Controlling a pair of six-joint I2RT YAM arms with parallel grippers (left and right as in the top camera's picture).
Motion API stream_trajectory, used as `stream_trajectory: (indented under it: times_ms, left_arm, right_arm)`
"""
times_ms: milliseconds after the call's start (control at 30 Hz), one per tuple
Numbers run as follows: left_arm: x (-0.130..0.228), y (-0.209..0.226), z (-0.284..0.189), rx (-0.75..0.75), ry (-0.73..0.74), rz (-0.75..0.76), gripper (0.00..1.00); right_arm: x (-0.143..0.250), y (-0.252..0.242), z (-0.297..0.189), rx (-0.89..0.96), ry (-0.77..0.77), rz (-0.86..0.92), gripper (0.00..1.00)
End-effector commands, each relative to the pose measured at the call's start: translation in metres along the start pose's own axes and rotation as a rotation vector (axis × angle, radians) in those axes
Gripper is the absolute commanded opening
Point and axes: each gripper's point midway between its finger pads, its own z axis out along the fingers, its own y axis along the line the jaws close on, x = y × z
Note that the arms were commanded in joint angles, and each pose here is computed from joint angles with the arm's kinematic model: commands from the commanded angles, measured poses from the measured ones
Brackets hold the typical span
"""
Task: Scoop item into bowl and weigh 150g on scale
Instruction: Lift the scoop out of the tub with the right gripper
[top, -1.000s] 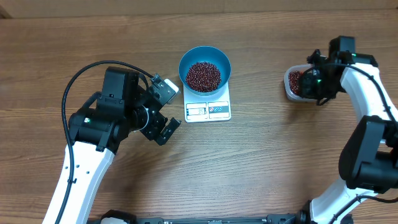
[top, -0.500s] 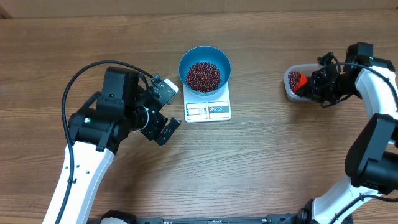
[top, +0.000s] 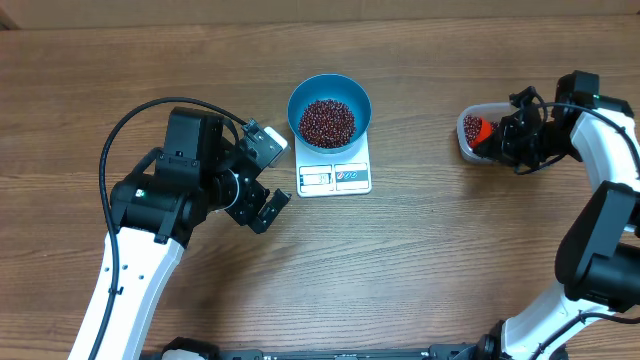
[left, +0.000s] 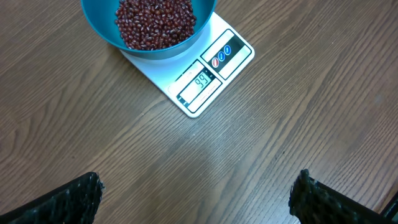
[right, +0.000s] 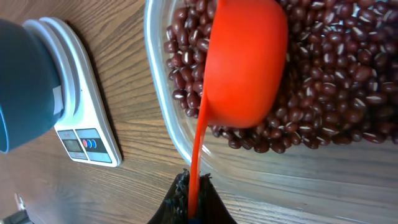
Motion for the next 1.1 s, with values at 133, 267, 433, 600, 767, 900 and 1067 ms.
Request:
stream_trajectory:
  times_ms: [133, 267, 433, 600, 767, 900, 1067]
  left_arm:
    - [-0.008, 0.002, -0.004, -0.006, -0.017, 0.008, 0.99]
    - [-0.008, 0.002, -0.004, -0.006, -0.017, 0.008, 1.00]
    - [-0.008, 0.002, -0.004, -0.006, -0.017, 0.008, 0.99]
    - [-0.008, 0.002, -0.004, -0.006, -0.017, 0.008, 1.00]
    - [-0.008, 0.002, -0.004, -0.006, -0.017, 0.008, 1.00]
    - [-0.008, 0.002, -0.004, -0.006, -0.017, 0.008, 1.00]
    - [-0.008, 0.002, -0.004, -0.006, -0.017, 0.008, 1.00]
  right_arm:
    - [-0.001, 0.000, 0.000, -0.058, -0.005, 0.083, 0.04]
    - [0.000, 0.007, -0.001, -0.100, 0.000, 0.090, 0.04]
    - [0.000, 0.006, -0.001, -0.100, 0.000, 0.113, 0.04]
    - [-0.006, 0.003, -0.003, -0.100, -0.027, 0.105, 0.04]
    - [-0.009, 0.001, -0.004, -0.099, -0.040, 0.128, 0.03]
    - [-0.009, -0.001, -0.005, -0.099, -0.039, 0.135, 0.04]
    - [-0.008, -0.010, -0.011, -0.097, -0.044, 0.164, 0.03]
